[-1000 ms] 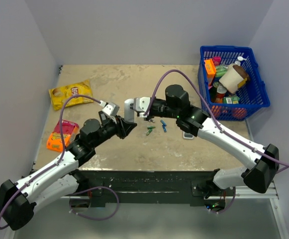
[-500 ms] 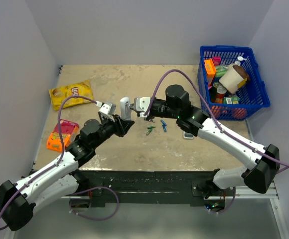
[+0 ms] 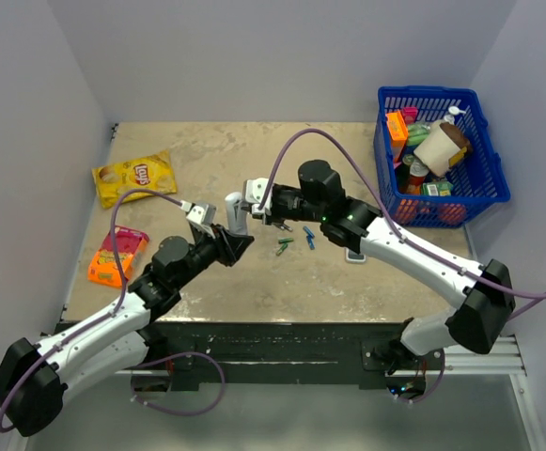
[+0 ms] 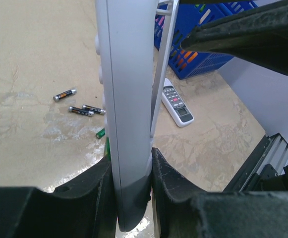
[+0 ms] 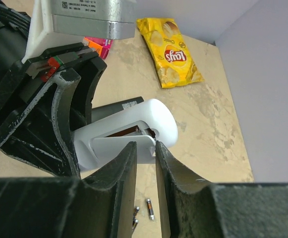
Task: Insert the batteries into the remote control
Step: Remove the battery cover from the remote control.
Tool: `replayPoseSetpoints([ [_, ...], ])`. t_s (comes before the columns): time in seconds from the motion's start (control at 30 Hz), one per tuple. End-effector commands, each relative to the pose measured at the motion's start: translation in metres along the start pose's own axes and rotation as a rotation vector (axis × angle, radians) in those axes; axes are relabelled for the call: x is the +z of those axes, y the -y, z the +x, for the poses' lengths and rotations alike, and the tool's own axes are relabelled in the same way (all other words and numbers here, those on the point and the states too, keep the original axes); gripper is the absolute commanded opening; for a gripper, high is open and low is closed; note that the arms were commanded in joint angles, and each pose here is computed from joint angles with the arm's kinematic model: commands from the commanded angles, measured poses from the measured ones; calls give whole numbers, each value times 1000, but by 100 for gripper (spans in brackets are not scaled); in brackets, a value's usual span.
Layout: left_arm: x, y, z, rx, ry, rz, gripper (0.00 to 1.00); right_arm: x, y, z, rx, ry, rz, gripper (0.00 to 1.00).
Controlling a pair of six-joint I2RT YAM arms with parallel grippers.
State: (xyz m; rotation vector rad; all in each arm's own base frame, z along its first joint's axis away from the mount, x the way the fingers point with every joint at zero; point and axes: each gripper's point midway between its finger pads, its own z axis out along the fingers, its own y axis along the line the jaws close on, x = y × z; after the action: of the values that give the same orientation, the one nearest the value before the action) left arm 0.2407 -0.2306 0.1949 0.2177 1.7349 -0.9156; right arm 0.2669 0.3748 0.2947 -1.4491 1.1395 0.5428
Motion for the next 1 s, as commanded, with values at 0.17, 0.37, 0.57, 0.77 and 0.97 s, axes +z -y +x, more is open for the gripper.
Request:
replayPoseSetpoints([
  [0.17,-2,22,-35,-38,154,97,0,0,18,-24,23,47,59,27],
  [0.37,-1,27,-37,-54,166,124,0,5,20,-25,31,50,55,29],
  [0.57,-2,30,-38,-82,188,161,0,7,22,-27,39,60,58,37],
  [0.77,-3,34,-42,-106,206,194,0,8,25,-32,38,70,62,44],
  [0.97,-2,33,-42,-108,201,195,0,7,24,-36,40,84,57,46],
])
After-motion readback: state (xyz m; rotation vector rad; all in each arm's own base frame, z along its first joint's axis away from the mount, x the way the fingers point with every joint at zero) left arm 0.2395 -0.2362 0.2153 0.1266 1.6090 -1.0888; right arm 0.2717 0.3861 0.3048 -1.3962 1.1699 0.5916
